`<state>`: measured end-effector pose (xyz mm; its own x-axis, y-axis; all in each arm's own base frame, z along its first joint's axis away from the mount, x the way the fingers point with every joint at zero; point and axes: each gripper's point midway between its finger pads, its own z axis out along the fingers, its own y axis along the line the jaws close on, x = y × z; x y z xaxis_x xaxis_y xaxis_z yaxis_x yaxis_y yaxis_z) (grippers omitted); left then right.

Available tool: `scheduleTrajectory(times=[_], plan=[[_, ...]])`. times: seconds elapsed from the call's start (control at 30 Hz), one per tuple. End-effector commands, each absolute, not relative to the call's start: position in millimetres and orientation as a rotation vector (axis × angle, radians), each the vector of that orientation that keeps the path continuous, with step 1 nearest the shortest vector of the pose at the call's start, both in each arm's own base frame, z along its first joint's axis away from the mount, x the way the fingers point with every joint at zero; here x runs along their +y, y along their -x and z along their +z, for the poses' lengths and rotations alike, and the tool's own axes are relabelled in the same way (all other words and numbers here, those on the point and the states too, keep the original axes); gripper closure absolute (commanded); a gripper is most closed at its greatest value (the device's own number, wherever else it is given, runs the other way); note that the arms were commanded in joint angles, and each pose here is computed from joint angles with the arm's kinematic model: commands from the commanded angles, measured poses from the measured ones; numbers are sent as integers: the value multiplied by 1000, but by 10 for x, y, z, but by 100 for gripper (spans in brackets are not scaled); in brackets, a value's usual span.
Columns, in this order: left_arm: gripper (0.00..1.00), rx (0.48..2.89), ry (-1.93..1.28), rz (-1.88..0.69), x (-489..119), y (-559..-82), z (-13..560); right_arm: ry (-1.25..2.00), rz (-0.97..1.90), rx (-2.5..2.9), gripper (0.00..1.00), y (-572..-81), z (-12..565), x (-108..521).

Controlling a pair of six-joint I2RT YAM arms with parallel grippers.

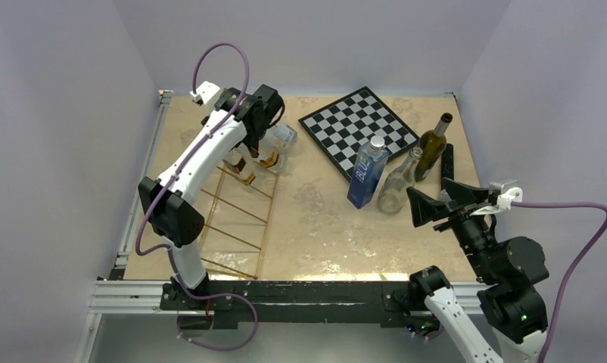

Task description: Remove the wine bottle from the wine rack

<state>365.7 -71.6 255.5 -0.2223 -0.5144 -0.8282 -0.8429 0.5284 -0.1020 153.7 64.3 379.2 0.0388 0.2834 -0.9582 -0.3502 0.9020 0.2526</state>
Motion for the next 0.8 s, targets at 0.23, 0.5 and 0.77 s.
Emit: scheduleTrajectory(times=[0.23, 0.5, 0.77], plan=[[100, 1734, 1000, 405, -592, -3464, 3402, 69, 521, 1424, 1, -1552, 3925, 705], [100, 1739, 934, 306, -692, -3428, 3649, 70, 525, 1420, 1, -1539, 3946, 707], [100, 1752, 662, 160, -1046, -3458, 3926, 66, 532, 1429, 1, -1552, 3929, 719]])
